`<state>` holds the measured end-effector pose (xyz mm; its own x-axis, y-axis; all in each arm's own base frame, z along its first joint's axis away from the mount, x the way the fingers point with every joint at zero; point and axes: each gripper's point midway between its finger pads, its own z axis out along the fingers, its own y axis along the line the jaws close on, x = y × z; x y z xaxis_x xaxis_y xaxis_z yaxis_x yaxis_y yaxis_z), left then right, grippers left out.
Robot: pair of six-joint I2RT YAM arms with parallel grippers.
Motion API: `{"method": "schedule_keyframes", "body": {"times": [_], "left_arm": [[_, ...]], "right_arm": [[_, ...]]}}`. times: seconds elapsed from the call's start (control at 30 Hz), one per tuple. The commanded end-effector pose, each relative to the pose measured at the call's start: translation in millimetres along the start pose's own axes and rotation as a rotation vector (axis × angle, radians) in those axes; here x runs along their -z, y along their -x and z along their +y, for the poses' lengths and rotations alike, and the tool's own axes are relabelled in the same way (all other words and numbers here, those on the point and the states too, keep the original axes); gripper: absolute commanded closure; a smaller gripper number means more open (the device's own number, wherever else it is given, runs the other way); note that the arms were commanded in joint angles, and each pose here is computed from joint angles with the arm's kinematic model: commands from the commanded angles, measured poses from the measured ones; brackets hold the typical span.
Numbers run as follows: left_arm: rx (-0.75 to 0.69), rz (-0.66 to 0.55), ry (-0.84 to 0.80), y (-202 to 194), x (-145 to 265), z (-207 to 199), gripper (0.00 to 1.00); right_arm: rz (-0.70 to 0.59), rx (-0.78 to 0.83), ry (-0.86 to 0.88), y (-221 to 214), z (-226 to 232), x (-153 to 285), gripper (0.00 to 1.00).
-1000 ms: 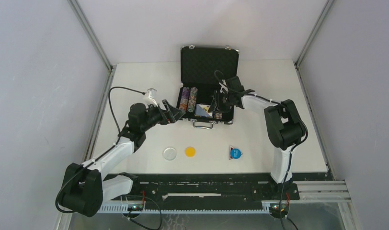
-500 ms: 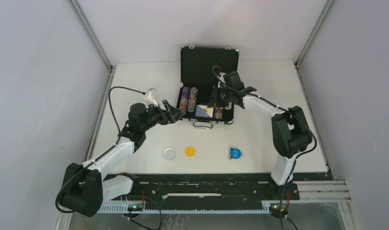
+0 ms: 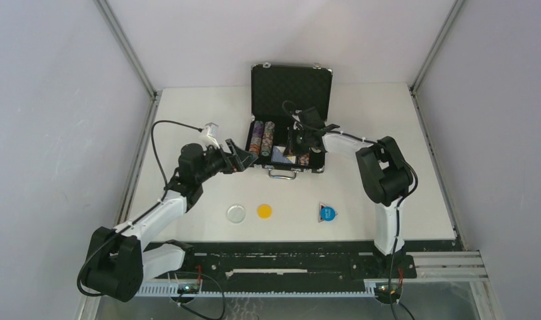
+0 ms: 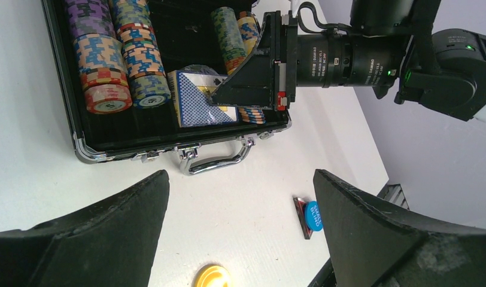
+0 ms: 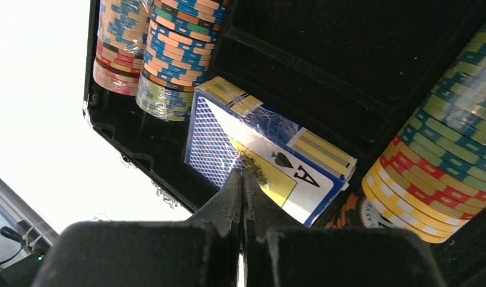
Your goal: Pack up texas hold em set
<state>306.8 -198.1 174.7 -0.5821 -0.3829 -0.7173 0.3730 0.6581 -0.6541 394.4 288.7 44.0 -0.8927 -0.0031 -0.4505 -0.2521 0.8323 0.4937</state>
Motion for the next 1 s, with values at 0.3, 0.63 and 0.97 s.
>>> {"method": "schedule_keyframes", "body": {"times": [0.3, 0.63, 0.97], "left_arm": [[-0.021, -0.02, -0.043, 9.6, -2.2, -9.3, 0.07], [-0.03, -0.017, -0.031, 8.7, -0.6, -7.4, 0.07], [-0.013, -0.009, -0.05, 6.3, -3.8, -8.8, 0.07]], "right_arm": [[-0.215, 0.108, -0.069, 56.0, 16.6, 41.2, 1.0], [-0.076, 0.083, -0.13, 22.4, -14.3, -11.1, 1.0], [-0.041, 0.129, -0.063, -6.7, 10.2, 4.1, 1.0]]}}
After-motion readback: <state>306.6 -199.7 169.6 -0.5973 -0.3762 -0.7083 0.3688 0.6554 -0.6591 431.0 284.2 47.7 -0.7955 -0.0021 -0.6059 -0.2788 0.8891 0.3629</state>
